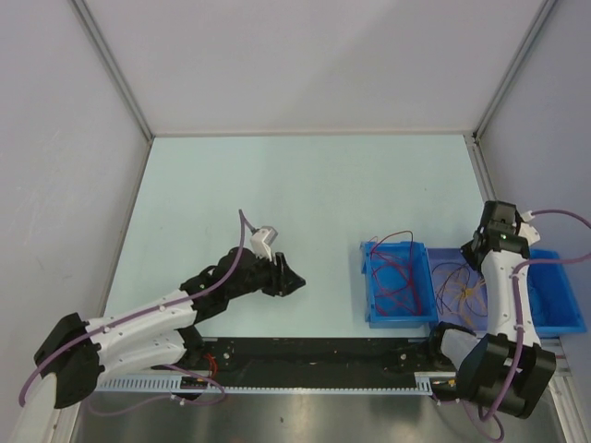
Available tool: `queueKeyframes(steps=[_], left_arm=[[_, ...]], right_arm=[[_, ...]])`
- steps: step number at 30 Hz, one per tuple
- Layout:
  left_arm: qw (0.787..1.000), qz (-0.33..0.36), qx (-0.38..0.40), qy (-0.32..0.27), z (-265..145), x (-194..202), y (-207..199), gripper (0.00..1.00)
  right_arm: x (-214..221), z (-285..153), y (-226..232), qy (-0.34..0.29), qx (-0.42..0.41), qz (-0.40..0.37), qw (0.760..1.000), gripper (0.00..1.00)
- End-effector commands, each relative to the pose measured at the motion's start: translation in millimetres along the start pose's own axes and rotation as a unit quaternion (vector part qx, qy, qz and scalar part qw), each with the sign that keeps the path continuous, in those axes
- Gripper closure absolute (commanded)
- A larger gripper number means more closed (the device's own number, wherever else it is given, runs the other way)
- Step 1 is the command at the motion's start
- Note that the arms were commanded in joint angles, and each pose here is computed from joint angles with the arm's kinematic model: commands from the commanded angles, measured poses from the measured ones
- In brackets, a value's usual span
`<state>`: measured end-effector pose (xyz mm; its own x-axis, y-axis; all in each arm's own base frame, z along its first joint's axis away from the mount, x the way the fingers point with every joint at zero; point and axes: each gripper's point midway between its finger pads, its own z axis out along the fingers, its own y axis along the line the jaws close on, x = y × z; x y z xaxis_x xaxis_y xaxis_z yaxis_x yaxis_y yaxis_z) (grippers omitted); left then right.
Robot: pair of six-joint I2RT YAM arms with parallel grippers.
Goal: Untangle the cables
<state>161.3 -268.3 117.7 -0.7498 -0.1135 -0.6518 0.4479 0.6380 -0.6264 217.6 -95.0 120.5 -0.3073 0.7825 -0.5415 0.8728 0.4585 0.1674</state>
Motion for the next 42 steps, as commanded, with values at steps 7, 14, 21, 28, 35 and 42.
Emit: queueKeyframes(steps=[7, 14, 21, 28, 35, 42], left_arm=[[1.0, 0.003, 0.012, -0.015, 9.9, -26.3, -22.6, 0.51], [1.0, 0.006, 0.007, -0.008, 11.3, -27.4, -26.2, 0.51], [1.0, 0.004, 0.007, -0.01, 9.7, -28.0, -28.3, 0.51], [1.0, 0.002, 0.007, -0.01, 9.7, -27.4, -29.0, 0.51], [1.0, 0.005, 0.004, -0.009, 10.6, -27.4, -29.0, 0.51], [1.0, 0.007, 0.005, -0.011, 10.4, -28.7, -30.8, 0.51]], right_arm=[[25.6, 10.2, 42.0, 0.004, -0.051, -0.05, 0.997, 1.0], [33.9, 25.7, 23.8, 0.021, -0.031, -0.039, 0.999, 1.0], [16.2, 37.9, 20.2, 0.016, -0.036, -0.024, 0.999, 1.0], [10.9, 29.1, 37.3, 0.014, -0.079, -0.028, 0.996, 1.0], [-3.6, 5.3, 50.5, -0.003, -0.119, -0.039, 0.992, 0.78], [-15.2, -25.8, 61.5, -0.024, -0.156, -0.041, 0.987, 0.56]])
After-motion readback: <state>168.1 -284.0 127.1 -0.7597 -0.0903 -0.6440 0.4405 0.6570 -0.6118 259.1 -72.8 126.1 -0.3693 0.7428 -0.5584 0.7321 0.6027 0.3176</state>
